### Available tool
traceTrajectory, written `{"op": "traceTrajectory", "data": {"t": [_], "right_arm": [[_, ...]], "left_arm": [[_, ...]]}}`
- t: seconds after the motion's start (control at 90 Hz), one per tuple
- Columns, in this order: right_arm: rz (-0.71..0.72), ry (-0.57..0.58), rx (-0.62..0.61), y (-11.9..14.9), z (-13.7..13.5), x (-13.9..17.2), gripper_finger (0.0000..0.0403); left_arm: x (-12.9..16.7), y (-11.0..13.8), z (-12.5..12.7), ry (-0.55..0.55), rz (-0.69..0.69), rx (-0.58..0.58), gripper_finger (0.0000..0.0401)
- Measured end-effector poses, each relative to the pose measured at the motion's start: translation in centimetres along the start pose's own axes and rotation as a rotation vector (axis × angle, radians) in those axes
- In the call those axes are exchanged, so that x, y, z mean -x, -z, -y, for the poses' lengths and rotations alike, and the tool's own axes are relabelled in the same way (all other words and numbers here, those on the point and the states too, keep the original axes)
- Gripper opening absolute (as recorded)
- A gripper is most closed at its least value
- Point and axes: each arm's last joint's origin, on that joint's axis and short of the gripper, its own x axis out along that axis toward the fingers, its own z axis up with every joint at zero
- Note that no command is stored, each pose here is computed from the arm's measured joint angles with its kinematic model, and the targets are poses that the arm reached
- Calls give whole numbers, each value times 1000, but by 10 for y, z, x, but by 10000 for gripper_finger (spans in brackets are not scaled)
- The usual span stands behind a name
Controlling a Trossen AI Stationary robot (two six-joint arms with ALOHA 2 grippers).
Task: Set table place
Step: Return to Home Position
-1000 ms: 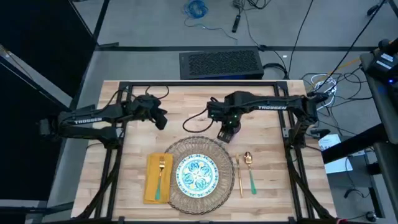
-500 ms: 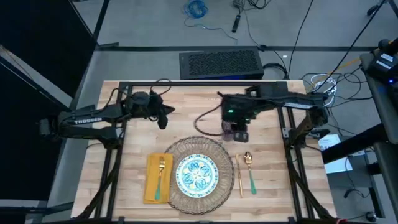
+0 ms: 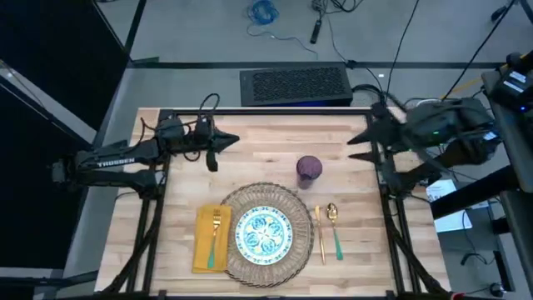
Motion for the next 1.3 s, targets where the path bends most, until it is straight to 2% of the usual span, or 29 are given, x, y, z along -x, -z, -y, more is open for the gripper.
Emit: {"op": "traceTrajectory", "data": {"t": [0.122, 0.289, 0.433, 0.611, 0.756, 0.889, 0.944, 1.067, 1.122, 1.189, 1.3], "right_arm": [[-8, -14, -32, 31, 0, -6, 146], [222, -98, 19, 67, -4, -17, 146], [374, -124, 48, 91, -7, -34, 146], [346, -119, 111, 132, -10, -66, 146], [382, -131, 94, 156, -12, -86, 146], [432, -244, 130, 168, -14, -87, 146], [474, -290, 95, 168, -13, -79, 146], [556, -567, 65, 171, -16, -62, 146], [584, -636, 96, 178, -18, -62, 146], [620, -600, 103, 188, -17, -66, 146], [630, -385, 13, 212, -11, -84, 146]], "left_arm": [[11, -8, -3, -58, 33, -28, 1], [31, -21, -5, -69, 88, -46, 1], [53, -21, -2, -97, 27, -19, 1], [64, -14, 2, -97, -62, 62, 1], [62, 0, 1, -123, -86, 114, 1], [60, 20, 0, -139, -3, 124, 1], [61, 27, 0, -148, 49, 111, 1], [67, 39, 1, -180, 107, 98, 1], [70, 44, 1, -202, 119, 89, 1], [72, 51, 0, -233, 120, 90, 1], [76, 62, 0, -249, 134, 87, 1]]}}
